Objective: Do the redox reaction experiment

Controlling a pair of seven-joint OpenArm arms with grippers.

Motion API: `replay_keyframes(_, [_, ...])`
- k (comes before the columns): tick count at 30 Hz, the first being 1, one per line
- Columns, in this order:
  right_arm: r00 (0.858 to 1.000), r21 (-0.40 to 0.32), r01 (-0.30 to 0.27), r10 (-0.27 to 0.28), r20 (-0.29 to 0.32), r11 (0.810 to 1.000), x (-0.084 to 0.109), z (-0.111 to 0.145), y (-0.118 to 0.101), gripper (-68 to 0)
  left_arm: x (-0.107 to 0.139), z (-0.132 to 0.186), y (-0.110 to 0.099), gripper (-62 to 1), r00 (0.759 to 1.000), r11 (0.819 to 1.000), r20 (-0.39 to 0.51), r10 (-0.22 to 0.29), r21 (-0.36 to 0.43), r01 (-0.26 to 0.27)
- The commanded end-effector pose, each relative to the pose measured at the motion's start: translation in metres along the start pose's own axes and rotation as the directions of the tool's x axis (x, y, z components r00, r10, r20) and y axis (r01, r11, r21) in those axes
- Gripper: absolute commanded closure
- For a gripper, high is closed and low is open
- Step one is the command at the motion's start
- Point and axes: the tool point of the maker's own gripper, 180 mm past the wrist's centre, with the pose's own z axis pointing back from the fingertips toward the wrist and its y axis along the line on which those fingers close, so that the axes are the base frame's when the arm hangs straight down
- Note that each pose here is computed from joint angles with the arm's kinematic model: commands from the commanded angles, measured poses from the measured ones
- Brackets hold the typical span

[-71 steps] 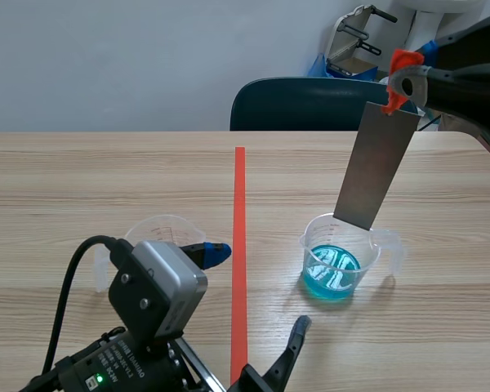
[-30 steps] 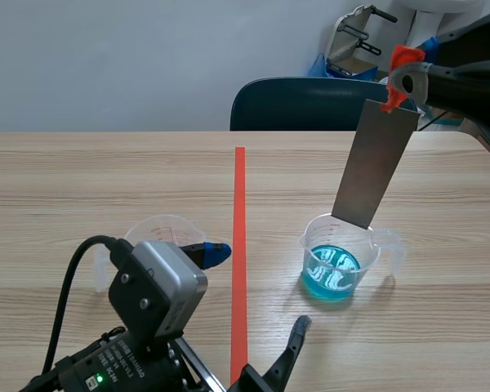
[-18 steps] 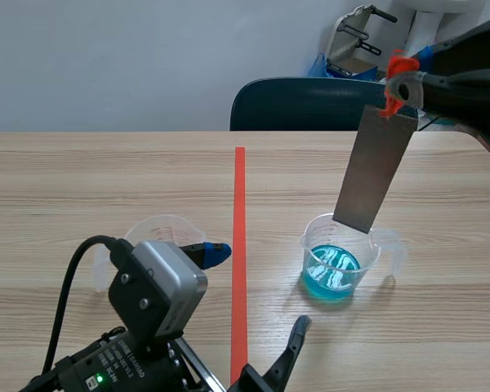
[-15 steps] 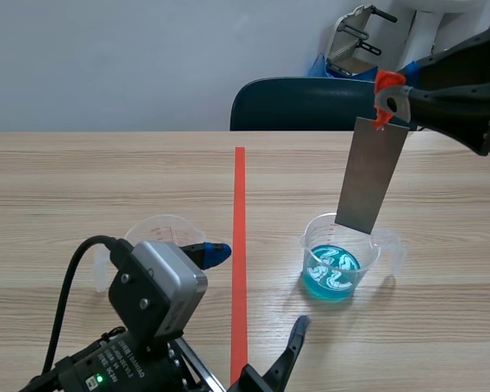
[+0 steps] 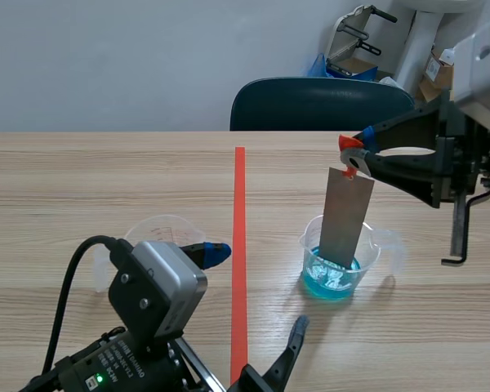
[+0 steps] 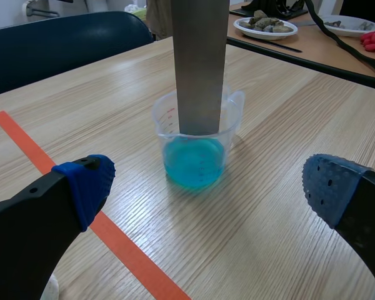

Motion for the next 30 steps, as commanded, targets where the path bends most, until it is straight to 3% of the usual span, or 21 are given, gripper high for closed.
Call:
replay_keyframes(1, [1.000,-0.018,-0.001,0.001,0.005,1.000,-0.002,0.000,-0.006,-0.8,0.007,-0.002,0.000,-62.3,1.000,1.000,0.030,-0.001,-0.002,0.001])
replay_keyframes(15, [0.998,-0.006,0.029,-0.029,-0.054,1.000,-0.051,-0.010,0.019,-0.8,0.007,-0.002,0.000,-62.3,1.000,1.000,0.030,-0.001,-0.002,0.001])
replay_keyframes(30, [0.998,0.015,0.024,-0.023,-0.065,1.000,-0.059,-0.008,0.025,-0.8,0.008,-0.002,0.000,-62.3,1.000,1.000,0.030,0.000,-0.002,0.000])
